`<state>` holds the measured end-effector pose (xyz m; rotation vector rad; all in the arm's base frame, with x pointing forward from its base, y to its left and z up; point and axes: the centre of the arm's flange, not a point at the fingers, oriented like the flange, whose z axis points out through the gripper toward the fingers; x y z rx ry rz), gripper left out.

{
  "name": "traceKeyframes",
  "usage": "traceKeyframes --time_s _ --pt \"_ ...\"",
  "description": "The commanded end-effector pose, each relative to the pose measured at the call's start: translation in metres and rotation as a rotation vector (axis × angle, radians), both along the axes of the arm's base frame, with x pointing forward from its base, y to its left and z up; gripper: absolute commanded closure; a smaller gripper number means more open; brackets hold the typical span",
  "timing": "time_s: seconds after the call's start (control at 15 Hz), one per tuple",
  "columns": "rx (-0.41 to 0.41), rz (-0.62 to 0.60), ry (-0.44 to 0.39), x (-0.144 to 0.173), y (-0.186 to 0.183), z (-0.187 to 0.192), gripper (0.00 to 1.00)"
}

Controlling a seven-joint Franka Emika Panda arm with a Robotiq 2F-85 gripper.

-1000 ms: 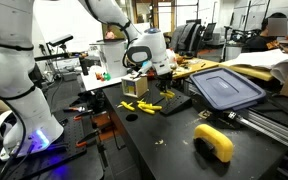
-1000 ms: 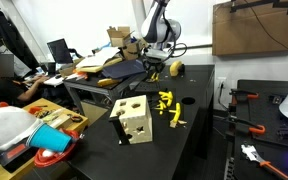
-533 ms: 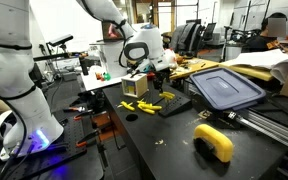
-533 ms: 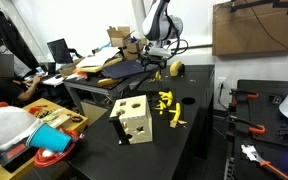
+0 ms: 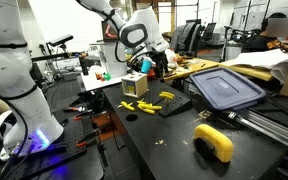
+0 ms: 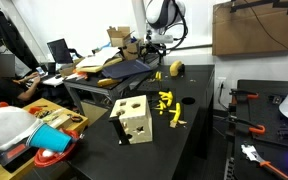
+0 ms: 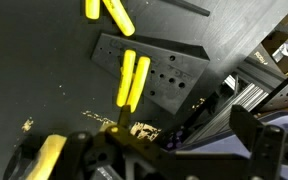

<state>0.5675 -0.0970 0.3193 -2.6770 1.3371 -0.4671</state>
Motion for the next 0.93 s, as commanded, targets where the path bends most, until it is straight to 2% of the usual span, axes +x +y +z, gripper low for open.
traceKeyframes --time_s 0.0,0.27,0.87 --pt "-0.048 0.083 0.024 -0.008 0.015 0.041 0.00" --pt "-0.082 0.200 0.075 -0.012 0.023 0.066 0.00" --pt "-0.064 0.544 0.316 -0.033 0.033 0.075 0.00"
